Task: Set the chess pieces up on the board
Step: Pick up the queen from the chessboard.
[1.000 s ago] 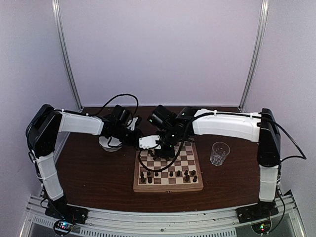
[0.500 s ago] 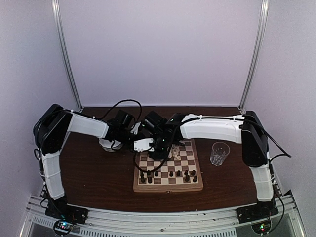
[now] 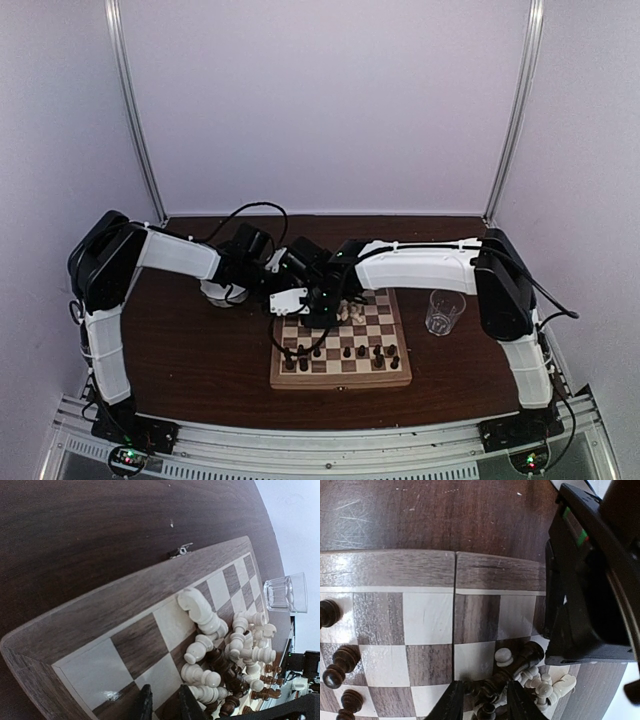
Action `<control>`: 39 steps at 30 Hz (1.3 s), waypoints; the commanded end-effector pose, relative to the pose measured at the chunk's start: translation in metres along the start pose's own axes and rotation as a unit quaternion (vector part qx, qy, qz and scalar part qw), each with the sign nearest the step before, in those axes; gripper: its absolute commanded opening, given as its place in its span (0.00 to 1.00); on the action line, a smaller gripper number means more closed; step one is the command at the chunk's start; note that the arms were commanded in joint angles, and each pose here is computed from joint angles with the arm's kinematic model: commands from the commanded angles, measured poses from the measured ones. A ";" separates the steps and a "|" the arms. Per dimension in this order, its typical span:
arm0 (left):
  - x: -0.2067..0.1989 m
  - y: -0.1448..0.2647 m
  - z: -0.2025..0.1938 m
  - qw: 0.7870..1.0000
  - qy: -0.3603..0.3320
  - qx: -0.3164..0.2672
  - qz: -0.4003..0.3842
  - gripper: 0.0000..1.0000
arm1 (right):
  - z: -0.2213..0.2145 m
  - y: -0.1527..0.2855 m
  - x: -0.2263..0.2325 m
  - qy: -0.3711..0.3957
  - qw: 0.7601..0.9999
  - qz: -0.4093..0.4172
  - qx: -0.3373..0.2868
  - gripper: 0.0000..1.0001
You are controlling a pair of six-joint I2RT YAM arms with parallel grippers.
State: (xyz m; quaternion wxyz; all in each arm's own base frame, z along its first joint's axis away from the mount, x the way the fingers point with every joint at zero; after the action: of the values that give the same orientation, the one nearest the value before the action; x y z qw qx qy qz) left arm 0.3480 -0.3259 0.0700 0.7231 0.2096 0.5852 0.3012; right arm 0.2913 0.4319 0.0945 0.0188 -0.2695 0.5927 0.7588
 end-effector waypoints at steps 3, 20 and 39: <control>-0.007 -0.002 0.004 1.000 -0.009 0.001 -0.016 0.19 | -0.001 -0.007 -0.010 -0.006 0.999 -0.032 0.020 0.28; -0.007 -0.004 0.001 1.000 -0.011 0.010 -0.025 0.16 | 0.005 0.001 -0.023 -0.015 0.998 -0.057 0.008 0.15; -0.009 -0.006 0.001 0.999 -0.007 0.012 -0.032 0.15 | 0.011 0.003 -0.035 -0.033 0.997 -0.069 -0.008 0.13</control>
State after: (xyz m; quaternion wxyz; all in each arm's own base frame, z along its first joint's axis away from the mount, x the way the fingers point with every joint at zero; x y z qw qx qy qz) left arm 0.3444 -0.3292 0.0679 0.7235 0.2116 0.5939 0.2813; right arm 0.3102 0.4446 0.1088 0.0752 -0.2849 0.5752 0.7631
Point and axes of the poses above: each gripper's point midway between its finger pads, its own y axis back along the fingers, its own x axis along the line the jaws close on, z = x × y, the point moved 3 cm from there along y, back along the fingers, and after that the axes turned 14 degrees about y, right-handed, at the moved point
